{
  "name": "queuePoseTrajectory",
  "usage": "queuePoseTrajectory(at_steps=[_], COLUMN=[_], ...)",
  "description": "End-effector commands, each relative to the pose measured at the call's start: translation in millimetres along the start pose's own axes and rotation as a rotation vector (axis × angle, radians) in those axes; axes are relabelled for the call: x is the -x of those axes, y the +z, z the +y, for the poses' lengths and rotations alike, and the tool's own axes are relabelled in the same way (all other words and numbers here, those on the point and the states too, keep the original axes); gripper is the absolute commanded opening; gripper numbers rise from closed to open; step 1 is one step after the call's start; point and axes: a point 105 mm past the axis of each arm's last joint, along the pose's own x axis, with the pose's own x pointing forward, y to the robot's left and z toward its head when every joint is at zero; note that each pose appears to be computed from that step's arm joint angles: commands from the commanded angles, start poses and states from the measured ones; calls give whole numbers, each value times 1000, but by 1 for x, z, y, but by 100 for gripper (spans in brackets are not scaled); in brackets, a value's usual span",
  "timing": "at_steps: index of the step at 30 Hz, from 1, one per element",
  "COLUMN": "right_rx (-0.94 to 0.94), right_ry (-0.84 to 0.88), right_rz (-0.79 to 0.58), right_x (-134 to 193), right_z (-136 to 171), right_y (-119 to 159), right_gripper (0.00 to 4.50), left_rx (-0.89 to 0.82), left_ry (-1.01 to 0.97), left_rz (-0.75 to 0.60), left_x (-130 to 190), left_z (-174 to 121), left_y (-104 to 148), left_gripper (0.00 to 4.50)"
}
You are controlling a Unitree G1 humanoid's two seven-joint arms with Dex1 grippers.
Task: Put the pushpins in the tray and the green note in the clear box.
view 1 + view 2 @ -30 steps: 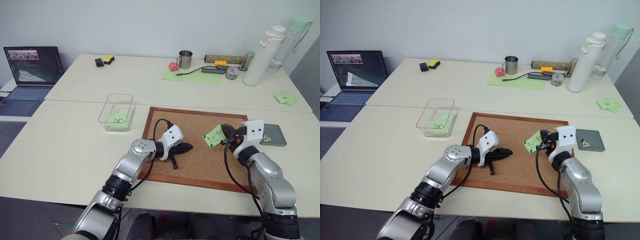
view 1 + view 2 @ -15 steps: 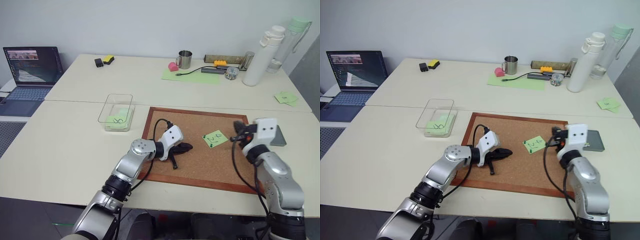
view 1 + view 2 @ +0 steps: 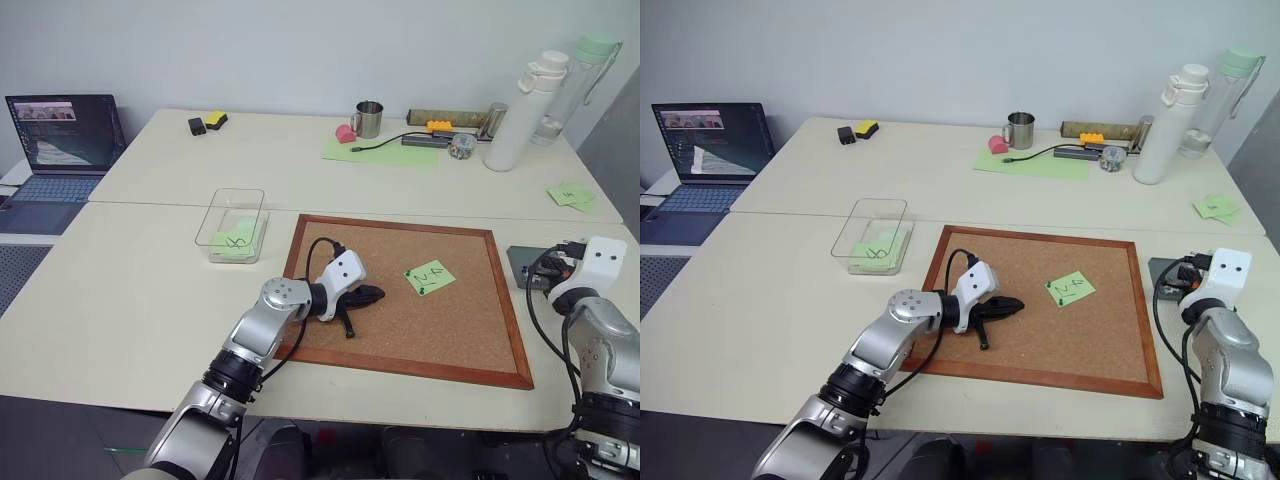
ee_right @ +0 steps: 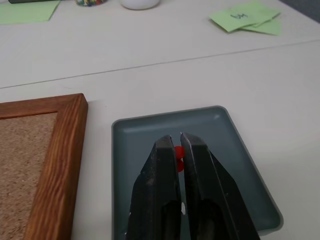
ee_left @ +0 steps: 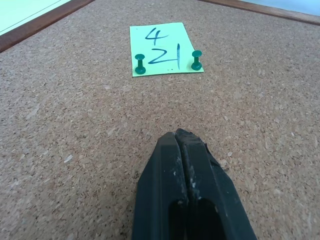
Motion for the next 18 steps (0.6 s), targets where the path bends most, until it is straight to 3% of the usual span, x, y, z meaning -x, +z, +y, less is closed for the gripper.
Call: queuePoseTrajectory(at_steps=[1,11,14,18], right_rx=[-29,-27,29,80], right_ry=[-9,27,118,419], right_rz=[-52,-101,-146,-194], right_x=[-1,3,11,36], right_z=[-9,-7,9,69], right_y=[18,29,39,42], right_gripper=[61,262,262,262], left_rx=[43,45,43,41], left_ry=[31,33,31,32], left_rz=[69,67,66,68], left_x=[7,7,6,6], left_z=[2,2,2,4], left_y=[-21,-20,-20,-20], left_gripper=[0,0,0,0])
